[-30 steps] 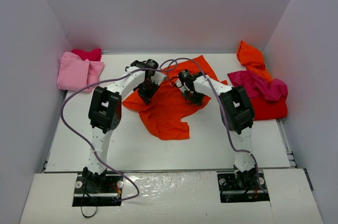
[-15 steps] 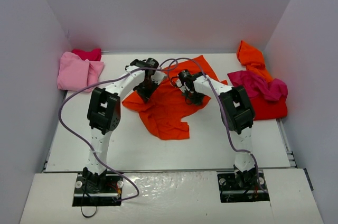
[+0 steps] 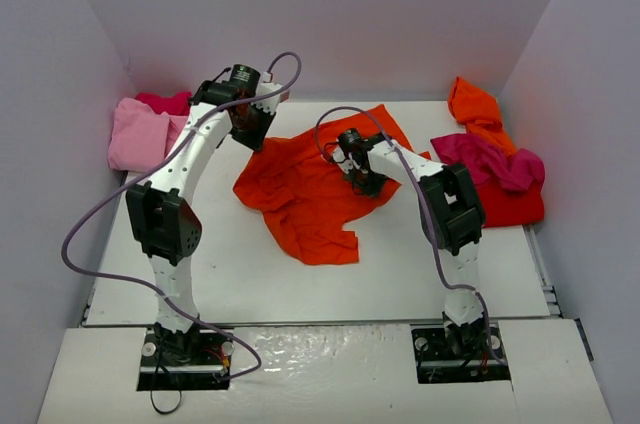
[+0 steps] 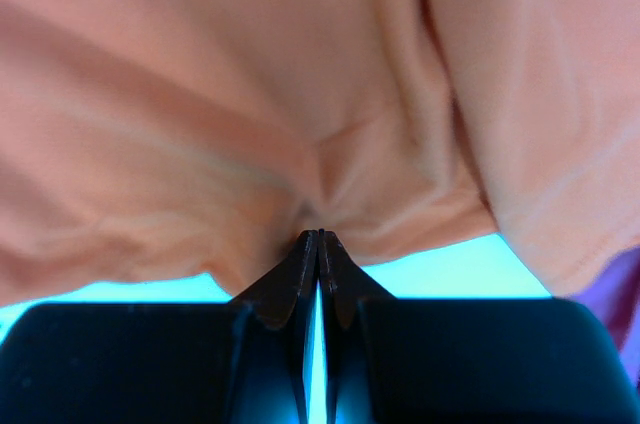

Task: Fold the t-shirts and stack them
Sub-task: Flatten out the tshirt

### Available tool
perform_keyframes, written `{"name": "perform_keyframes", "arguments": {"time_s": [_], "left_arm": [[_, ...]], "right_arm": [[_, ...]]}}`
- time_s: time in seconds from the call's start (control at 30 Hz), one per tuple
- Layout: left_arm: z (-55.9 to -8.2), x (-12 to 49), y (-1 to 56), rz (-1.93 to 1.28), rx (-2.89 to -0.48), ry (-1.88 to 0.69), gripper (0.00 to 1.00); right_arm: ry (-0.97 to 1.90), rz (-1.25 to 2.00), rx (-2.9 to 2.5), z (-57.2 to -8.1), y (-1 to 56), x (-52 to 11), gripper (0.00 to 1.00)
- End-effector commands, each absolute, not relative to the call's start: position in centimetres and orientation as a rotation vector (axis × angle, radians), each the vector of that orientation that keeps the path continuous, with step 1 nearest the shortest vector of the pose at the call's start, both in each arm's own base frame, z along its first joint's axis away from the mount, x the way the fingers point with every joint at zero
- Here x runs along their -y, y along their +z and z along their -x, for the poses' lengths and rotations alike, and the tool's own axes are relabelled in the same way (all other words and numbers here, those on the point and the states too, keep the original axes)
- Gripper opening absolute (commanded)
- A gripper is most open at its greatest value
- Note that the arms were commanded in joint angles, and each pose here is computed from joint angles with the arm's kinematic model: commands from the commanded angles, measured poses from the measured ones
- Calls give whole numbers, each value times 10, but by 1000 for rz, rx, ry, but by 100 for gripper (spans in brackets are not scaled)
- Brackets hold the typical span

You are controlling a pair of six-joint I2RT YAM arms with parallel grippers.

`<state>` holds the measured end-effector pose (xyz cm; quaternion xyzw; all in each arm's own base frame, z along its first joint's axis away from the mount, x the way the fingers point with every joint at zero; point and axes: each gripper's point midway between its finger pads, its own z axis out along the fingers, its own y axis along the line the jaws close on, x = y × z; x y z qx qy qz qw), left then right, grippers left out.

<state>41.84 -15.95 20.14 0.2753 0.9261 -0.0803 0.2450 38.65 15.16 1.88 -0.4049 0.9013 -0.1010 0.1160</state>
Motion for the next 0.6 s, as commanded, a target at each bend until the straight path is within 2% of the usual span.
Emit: {"name": "perform_keyframes", "arguments": {"time_s": [0.0,0.2,0.57], "left_arm": [[-422,149,224,-717,-2493,-216,0],[-428,142,222,-691,-2494,-193,0],[-420,131,215,-690,-2511,-154,0]], "right_arm": [[-330,1080,-2443,-417,117,-151,0],[-360,997,-2406,-460,136,-136,0],[-399,1122,-2571,-484,36,-129,0]]}}
